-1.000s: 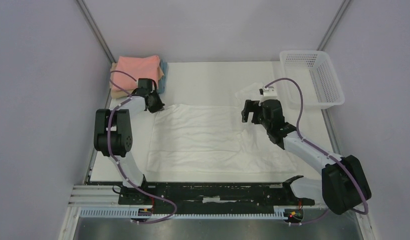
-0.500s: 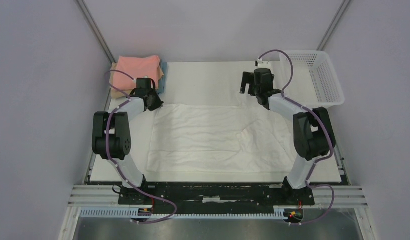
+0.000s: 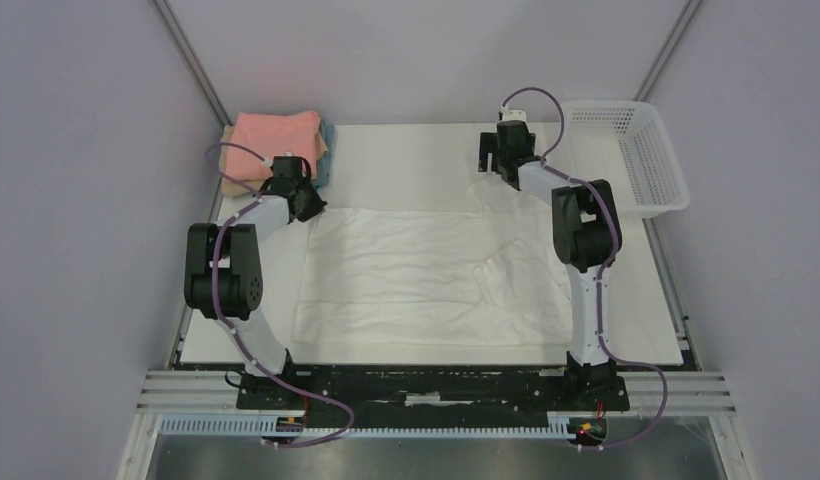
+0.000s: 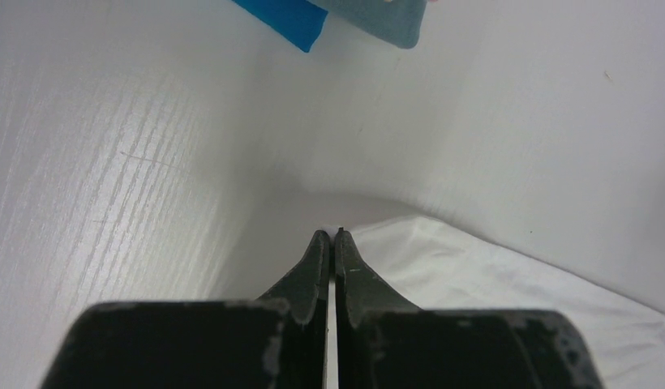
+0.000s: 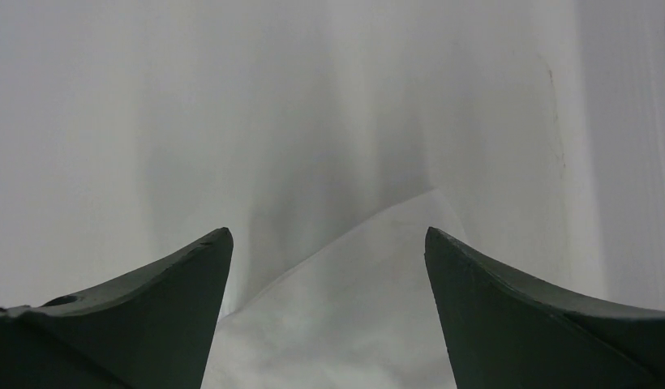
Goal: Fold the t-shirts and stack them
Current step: Grab the side of the flattened tshirt furthest away from the robot with both arms, then fold the other side of the tshirt into a rectangle
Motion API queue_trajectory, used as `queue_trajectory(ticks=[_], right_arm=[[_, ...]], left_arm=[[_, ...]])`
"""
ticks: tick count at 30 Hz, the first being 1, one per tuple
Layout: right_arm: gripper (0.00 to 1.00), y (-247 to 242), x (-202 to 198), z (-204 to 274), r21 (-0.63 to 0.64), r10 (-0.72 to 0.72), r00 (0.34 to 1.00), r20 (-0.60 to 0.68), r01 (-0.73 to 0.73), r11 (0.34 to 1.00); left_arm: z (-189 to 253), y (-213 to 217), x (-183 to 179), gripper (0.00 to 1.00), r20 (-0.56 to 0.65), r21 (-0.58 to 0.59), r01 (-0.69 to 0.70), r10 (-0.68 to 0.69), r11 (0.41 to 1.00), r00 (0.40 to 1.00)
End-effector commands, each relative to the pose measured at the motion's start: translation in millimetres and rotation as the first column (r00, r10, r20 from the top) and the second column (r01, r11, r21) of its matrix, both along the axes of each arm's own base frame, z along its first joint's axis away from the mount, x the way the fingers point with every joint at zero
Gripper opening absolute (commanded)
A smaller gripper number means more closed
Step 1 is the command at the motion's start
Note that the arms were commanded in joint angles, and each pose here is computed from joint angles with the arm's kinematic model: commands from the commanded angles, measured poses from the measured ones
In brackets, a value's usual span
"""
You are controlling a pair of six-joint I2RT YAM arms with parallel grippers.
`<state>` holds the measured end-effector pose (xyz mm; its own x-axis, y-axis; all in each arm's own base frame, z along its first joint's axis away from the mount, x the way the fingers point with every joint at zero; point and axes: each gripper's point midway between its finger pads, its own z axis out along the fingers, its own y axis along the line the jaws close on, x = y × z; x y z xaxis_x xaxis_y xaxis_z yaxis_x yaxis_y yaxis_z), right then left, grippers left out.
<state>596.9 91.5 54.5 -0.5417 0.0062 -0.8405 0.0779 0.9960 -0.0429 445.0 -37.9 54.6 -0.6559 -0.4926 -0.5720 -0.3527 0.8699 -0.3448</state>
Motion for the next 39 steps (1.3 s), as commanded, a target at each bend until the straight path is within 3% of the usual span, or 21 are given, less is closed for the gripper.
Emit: queue_trajectory(ticks=[1,6,8,12,13,19,29,39], right_arm=[[0.89,-10.5,2.2,-10.9,-0.054,-0.017,0.999,-0.048,0.015,0.998],[0.82,-17.6,-20.8,-27.7,-0.047,-0.065,0.993,-0.1,0.06,0.997],[0.73,-17.6,-26.1,-32.9,-0.03,-0.064,0.992,-0.109,0.061,0.998],[0.49,-12.5,-23.9,-41.4,0.001,-0.046,0.991,-0.126,0.046,0.999],[0.39,-11.2,-22.1,-42.0,0.006,-0.043,0.991,-0.124,0.045,0.999],[0.0,-7.7,4.0,-20.0,0.024,-0.027,0.999,-0.045,0.028,0.999],[0.0,9.3,30.6,46.9,0.085,0.089,0.987,0.131,-0.1,0.991],[0.0,14.1,-52.1,57.6,0.164,0.142,0.978,0.156,-0.167,0.972]], left_arm=[[13.6,4.6,7.5,0.02,0.048,0.002,-0.058,0.058,0.998,0.997],[15.0,4.6,8.1,0.02,0.05,-0.001,-0.061,0.061,0.998,0.997],[14.6,5.6,7.6,0.02,0.049,0.003,-0.063,0.063,0.998,0.997],[14.3,8.1,8.2,0.02,0.047,0.013,-0.072,0.072,0.997,0.996],[15.8,8.8,10.2,0.02,0.051,0.017,-0.073,0.072,0.997,0.996],[21.0,9.5,28.9,0.02,0.055,0.026,-0.075,0.074,0.997,0.996],[37.7,10.8,45.4,0.02,0.095,0.035,-0.075,0.071,0.997,0.993],[40.9,-2.1,18.0,0.02,0.095,-0.033,-0.038,0.041,0.999,0.995]])
